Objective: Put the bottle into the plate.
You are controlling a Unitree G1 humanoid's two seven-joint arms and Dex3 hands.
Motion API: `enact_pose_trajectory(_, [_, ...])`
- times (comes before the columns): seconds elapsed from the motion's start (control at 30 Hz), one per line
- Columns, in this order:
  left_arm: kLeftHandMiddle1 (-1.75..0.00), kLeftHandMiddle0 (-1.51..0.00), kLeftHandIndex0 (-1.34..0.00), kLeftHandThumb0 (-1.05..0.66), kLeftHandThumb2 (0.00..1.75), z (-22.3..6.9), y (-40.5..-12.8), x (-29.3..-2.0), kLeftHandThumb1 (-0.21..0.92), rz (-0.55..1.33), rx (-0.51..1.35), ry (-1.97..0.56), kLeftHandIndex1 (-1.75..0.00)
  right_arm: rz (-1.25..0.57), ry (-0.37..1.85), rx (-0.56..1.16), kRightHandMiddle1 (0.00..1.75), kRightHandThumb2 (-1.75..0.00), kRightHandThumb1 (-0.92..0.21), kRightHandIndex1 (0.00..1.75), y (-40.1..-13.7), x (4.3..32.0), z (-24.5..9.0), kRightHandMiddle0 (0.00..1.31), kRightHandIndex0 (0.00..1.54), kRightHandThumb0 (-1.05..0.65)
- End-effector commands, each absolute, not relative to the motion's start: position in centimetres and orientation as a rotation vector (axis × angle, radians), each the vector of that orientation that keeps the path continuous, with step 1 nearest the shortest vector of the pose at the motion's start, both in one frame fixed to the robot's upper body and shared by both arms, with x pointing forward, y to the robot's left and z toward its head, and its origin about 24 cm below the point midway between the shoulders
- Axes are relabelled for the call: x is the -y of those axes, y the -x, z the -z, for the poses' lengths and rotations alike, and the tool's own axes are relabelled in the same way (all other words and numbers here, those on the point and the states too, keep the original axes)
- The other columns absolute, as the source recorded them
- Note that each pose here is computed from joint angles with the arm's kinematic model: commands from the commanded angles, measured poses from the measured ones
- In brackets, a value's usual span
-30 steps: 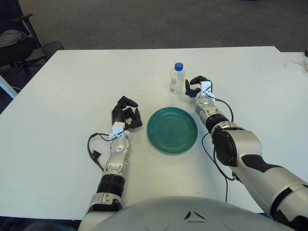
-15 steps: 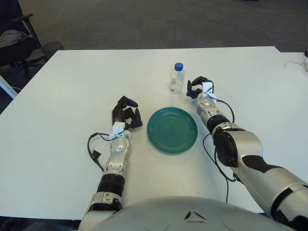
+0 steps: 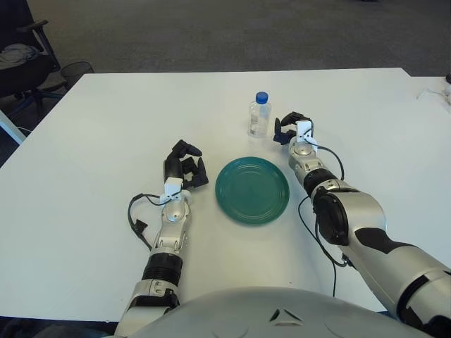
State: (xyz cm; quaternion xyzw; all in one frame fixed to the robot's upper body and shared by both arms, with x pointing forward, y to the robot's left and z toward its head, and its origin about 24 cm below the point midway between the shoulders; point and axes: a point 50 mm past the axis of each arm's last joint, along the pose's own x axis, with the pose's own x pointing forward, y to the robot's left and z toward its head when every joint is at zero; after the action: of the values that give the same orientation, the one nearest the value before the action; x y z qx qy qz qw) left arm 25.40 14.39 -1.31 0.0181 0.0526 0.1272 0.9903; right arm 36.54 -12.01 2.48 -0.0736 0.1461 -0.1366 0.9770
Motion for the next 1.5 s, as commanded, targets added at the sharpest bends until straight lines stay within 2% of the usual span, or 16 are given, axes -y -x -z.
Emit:
enact_pose_trajectory(0.0, [-1.75,-1.22,-0.69,-0.5,1.44,3.3,-24.3,-14.7,0.22,-0.25,-0.209,-0.061,-1.75,0.269,0.152,-0.388,1.75,-1.37,-0.24,1.75,-35.2,12.2,-0.3,1.01,1.18,-0.14])
enact_pose_trajectory(0.17, [-1.75,-1.22,-0.69,-0.5,1.44,3.3,-24.4,-14.7,0.22,-0.252,-0.215,-0.055,-1.75,0.243,0.17,-0.387,1.75,-1.29,-0.27,1.75,-35.0,12.2,0.0,1.0,1.19,-0.18])
enact_pose_trajectory(0.2, [-1.75,-1.22,-0.69,-0.5,1.44,3.3,-24.4,-14.7,0.22,-0.253,-0.217,-0.052,-1.75,0.233,0.178,-0.387,1.75,-1.18,-0.32,1.75,-35.0,12.2,0.1,0.82,1.16,-0.27])
enact_pose_trajectory(0.23, [-1.75,-1.22,-0.69,-0.5,1.44,3.3,-24.4,-14.7,0.22,-0.254,-0.217,-0.049,-1.75,0.218,0.185,-0.389,1.75,-1.13,-0.34,1.75,-35.0,12.2,0.1,0.75,1.15,-0.31])
enact_pose_trajectory(0.27, [-1.75,-1.22,-0.69,-0.5,1.44,3.3,-24.4,-14.6,0.22,-0.255,-0.218,-0.047,-1.75,0.208,0.189,-0.39,1.75,-1.02,-0.39,1.75,-35.0,12.2,0.2,0.58,1.08,-0.39])
enact_pose_trajectory(0.3, [-1.75,-1.22,-0.69,-0.5,1.43,3.3,-24.4,-14.6,0.22,-0.256,-0.217,-0.045,-1.75,0.196,0.191,-0.393,1.75,-0.94,-0.42,1.75,-35.0,12.2,0.2,0.46,1.04,-0.44])
enact_pose_trajectory(0.37, [-1.75,-1.22,-0.68,-0.5,1.43,3.3,-24.4,-14.6,0.22,-0.256,-0.217,-0.043,-1.75,0.175,0.198,-0.399,1.75,-0.85,-0.47,1.75,-35.0,12.2,0.3,0.28,0.81,-0.52])
enact_pose_trajectory(0.4, [-1.75,-1.22,-0.68,-0.5,1.43,3.3,-24.4,-14.6,0.22,-0.256,-0.216,-0.042,-1.75,0.165,0.202,-0.4,1.68,-0.81,-0.5,1.68,-35.0,12.2,0.3,0.18,0.54,-0.58])
enact_pose_trajectory(0.43, [-1.75,-1.22,-0.68,-0.5,1.43,3.3,-24.4,-14.6,0.22,-0.256,-0.216,-0.042,-1.75,0.155,0.208,-0.403,1.63,-0.78,-0.51,1.64,-35.0,12.1,0.3,0.12,0.37,-0.63])
enact_pose_trajectory(0.5, [-1.75,-1.22,-0.68,-0.5,1.43,3.3,-24.3,-14.6,0.22,-0.255,-0.215,-0.043,-1.75,0.134,0.218,-0.407,1.41,-0.71,-0.56,1.42,-35.0,12.1,0.4,0.06,0.19,-0.69])
enact_pose_trajectory(0.6, [-1.75,-1.22,-0.68,-0.5,1.43,3.3,-24.4,-14.6,0.22,-0.253,-0.214,-0.048,-1.75,0.102,0.231,-0.412,0.93,-0.53,-0.67,1.02,-35.1,12.0,0.3,0.02,0.07,-0.79])
enact_pose_trajectory(0.73, [-1.75,-1.22,-0.68,-0.5,1.43,3.4,-24.4,-14.6,0.22,-0.252,-0.215,-0.048,-1.75,0.075,0.248,-0.403,0.61,-0.34,-0.8,0.64,-35.2,11.9,0.2,0.0,0.03,-0.9])
enact_pose_trajectory(0.83, [-1.75,-1.22,-0.68,-0.5,1.43,3.4,-24.4,-14.6,0.22,-0.255,-0.218,-0.047,-1.75,0.044,0.27,-0.389,0.55,-0.23,-0.87,0.46,-35.3,11.8,0.1,0.0,0.04,-0.97])
enact_pose_trajectory(0.93, [-1.75,-1.22,-0.68,-0.5,1.43,3.4,-24.5,-14.6,0.22,-0.259,-0.221,-0.048,-1.75,0.019,0.297,-0.38,0.53,-0.19,-0.9,0.38,-35.3,11.7,0.0,0.0,0.04,-1.02])
enact_pose_trajectory(1.27, [-1.75,-1.22,-0.68,-0.5,1.43,3.4,-24.5,-14.6,0.22,-0.26,-0.217,-0.04,-1.75,-0.029,0.352,-0.384,0.61,-0.14,-0.92,0.28,-35.3,11.5,0.0,0.0,0.04,-1.05])
enact_pose_trajectory(1.47, [-1.75,-1.22,-0.68,-0.5,1.43,3.4,-24.4,-14.6,0.22,-0.253,-0.212,-0.048,-1.75,-0.046,0.379,-0.39,0.52,-0.12,-0.92,0.22,-35.3,11.2,0.1,0.0,0.02,-1.05])
